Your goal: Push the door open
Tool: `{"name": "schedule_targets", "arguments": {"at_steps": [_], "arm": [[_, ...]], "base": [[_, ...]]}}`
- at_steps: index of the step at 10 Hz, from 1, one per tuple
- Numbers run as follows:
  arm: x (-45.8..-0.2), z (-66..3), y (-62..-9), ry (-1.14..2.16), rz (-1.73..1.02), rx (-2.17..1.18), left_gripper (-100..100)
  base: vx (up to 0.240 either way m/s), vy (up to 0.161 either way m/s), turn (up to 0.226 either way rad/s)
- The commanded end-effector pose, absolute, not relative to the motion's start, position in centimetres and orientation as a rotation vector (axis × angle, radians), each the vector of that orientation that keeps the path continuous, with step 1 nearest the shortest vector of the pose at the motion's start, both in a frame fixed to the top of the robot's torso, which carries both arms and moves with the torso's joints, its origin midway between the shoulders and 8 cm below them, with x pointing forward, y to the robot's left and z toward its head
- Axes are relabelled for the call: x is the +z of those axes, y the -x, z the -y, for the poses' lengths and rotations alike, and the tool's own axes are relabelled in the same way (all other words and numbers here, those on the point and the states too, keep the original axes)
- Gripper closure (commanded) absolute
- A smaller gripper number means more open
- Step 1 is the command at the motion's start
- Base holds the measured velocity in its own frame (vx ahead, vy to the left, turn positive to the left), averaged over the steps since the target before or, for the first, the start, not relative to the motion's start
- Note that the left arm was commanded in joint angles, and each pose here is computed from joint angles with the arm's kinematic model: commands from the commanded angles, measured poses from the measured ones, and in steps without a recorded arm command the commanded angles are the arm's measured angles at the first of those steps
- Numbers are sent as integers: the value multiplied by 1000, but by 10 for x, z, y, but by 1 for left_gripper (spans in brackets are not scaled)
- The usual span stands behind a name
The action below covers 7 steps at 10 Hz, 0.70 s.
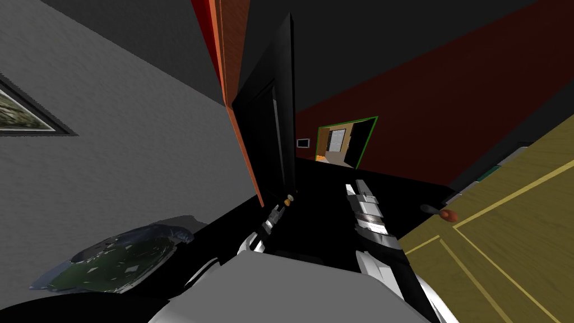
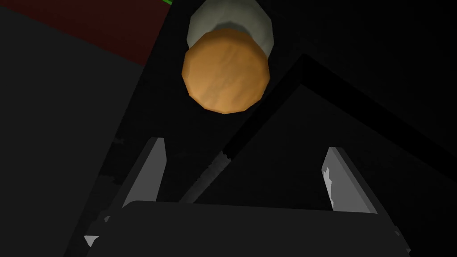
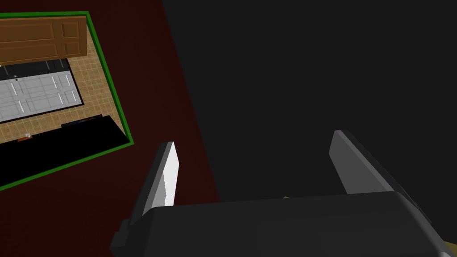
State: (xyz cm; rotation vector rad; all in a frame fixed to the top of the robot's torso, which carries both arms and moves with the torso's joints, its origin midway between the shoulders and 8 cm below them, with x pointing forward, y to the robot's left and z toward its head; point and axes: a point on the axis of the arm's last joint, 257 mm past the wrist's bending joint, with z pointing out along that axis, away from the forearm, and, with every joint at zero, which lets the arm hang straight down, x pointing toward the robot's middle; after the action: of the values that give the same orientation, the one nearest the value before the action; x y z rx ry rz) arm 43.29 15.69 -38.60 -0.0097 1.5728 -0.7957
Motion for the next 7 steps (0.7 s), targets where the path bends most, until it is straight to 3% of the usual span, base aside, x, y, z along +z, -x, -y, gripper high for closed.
{"name": "schedule_targets", "arguments": {"at_steps": [1,7], "arm": [[-386,-165,-429,-61,-1570,-743,-100],[-388,-181,-422,-220,-1557,-614,-100]], "base": [[-48,-43,66],[-37,-32,37]]}}
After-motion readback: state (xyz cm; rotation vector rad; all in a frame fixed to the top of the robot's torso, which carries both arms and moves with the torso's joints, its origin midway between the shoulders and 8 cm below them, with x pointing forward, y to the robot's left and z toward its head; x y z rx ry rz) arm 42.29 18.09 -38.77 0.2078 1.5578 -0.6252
